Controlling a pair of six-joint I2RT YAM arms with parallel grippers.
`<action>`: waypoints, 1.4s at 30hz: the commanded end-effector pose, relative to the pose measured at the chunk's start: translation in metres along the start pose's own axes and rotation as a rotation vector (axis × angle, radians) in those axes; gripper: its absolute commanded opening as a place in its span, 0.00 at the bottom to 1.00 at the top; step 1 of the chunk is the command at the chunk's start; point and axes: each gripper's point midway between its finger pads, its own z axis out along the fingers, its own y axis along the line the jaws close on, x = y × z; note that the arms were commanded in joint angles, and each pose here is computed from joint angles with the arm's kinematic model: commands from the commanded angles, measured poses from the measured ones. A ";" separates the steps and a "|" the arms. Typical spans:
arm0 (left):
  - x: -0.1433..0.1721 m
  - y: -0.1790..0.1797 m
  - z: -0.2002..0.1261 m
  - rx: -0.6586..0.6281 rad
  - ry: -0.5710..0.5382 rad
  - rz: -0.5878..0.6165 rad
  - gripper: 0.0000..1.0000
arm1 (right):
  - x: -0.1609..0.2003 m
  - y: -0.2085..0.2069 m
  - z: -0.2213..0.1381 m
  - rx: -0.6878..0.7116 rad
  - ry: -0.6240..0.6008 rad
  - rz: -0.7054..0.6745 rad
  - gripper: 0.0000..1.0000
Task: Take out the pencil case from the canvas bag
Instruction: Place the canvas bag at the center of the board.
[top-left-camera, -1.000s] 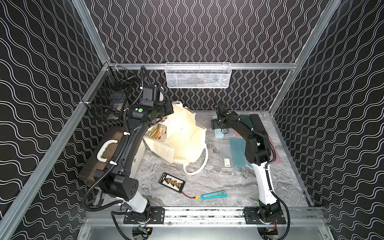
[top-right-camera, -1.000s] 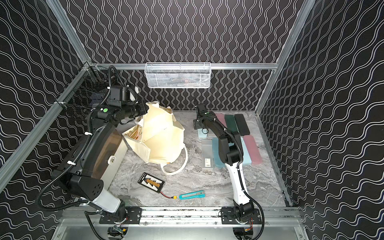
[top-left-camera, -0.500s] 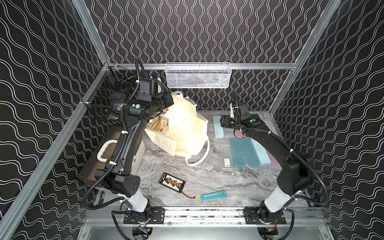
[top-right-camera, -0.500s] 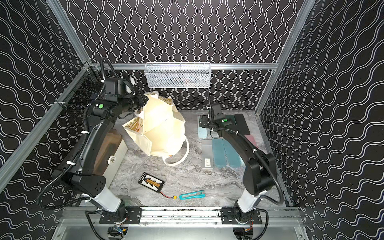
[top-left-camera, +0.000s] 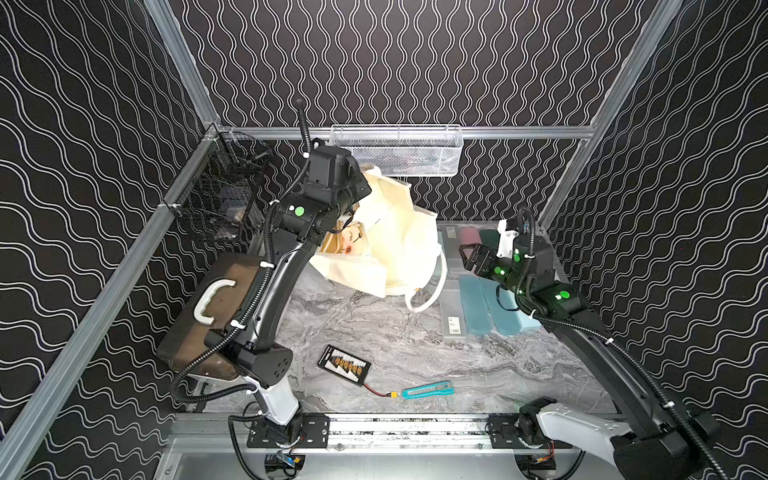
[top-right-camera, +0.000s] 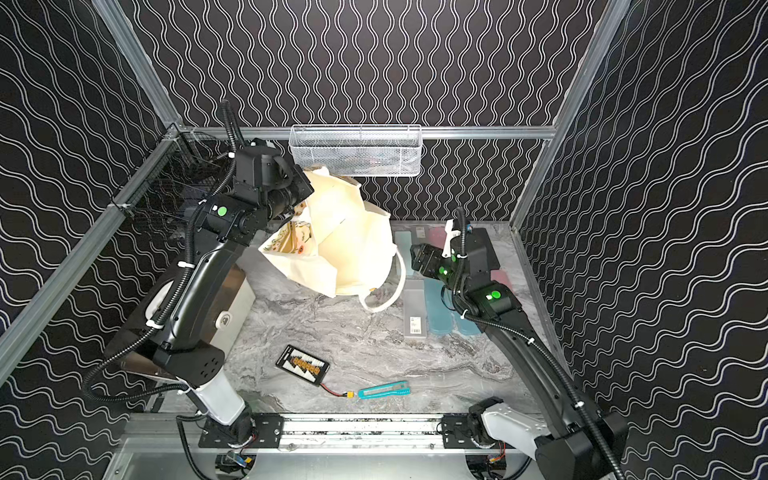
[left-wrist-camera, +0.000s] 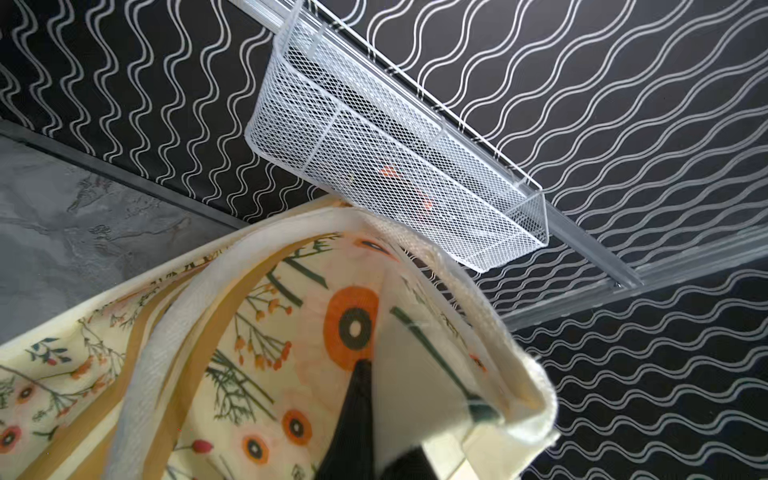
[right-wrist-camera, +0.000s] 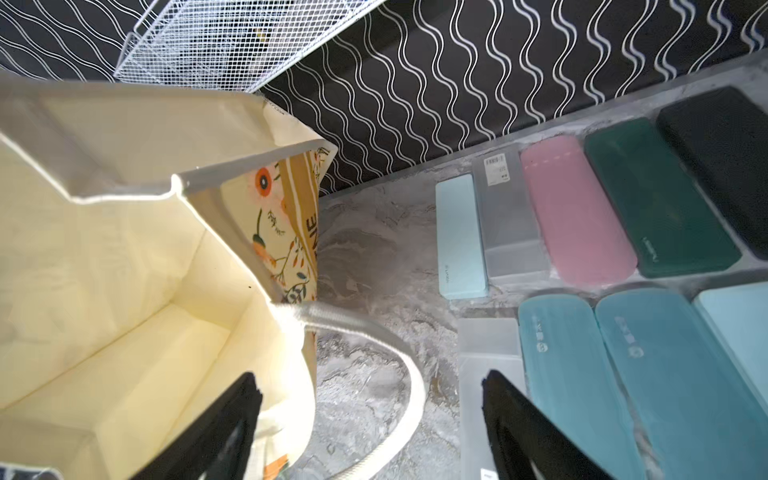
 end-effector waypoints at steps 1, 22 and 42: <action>-0.023 0.000 -0.007 -0.058 -0.152 -0.116 0.00 | 0.008 0.014 -0.004 -0.100 0.025 0.139 0.85; -0.002 -0.042 -0.043 -0.069 -0.269 -0.163 0.00 | 0.071 0.019 0.056 -0.210 0.174 0.544 0.86; 0.010 -0.058 -0.053 -0.051 -0.285 -0.128 0.00 | 0.081 0.028 0.057 -0.224 0.182 0.573 0.11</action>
